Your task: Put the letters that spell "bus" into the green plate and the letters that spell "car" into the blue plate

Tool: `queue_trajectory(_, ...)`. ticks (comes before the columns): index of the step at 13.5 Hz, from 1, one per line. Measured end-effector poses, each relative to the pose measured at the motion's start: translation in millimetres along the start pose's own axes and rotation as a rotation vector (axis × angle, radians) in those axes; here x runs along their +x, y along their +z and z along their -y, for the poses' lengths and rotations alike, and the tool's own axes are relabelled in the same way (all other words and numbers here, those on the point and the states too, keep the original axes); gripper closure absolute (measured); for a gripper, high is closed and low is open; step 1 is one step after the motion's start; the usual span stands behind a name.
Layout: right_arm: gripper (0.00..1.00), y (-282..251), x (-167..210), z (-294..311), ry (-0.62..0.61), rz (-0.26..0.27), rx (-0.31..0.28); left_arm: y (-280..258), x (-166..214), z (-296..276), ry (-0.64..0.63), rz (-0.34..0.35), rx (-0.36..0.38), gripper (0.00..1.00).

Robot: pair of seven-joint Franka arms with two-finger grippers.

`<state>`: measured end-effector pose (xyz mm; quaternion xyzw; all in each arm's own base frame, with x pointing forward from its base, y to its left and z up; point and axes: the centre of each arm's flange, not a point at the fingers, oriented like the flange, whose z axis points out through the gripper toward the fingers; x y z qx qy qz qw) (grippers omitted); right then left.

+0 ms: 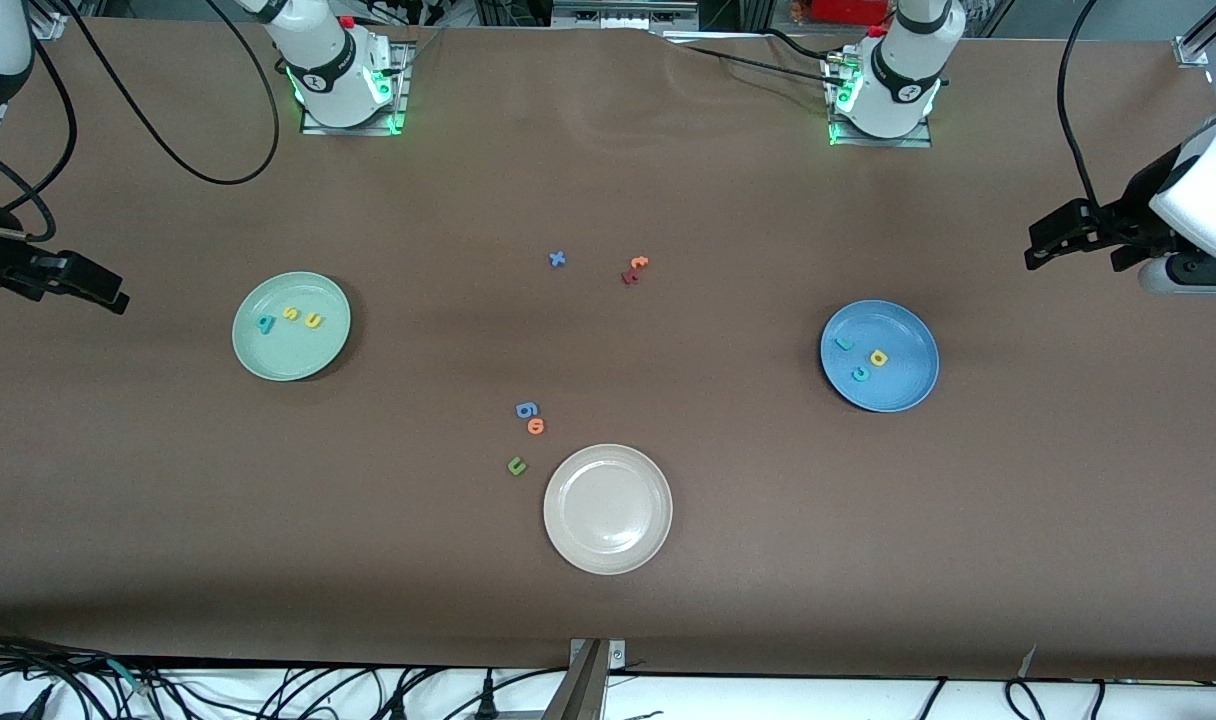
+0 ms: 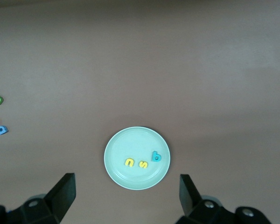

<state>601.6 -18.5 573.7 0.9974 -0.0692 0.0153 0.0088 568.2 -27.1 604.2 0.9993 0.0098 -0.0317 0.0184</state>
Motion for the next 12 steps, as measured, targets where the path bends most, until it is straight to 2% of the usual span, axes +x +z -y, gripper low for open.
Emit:
queue_trajectory(8, 0.0, 13, -2, 12, -0.018, 0.013, 0.011, 1, 0, 0, 0.0, 0.005, 0.0, 0.0)
queue_trajectory(12, 0.0, 15, -5, 12, -0.018, 0.043, 0.008, 1, 0, 0, 0.0, 0.005, 0.0, 0.0)
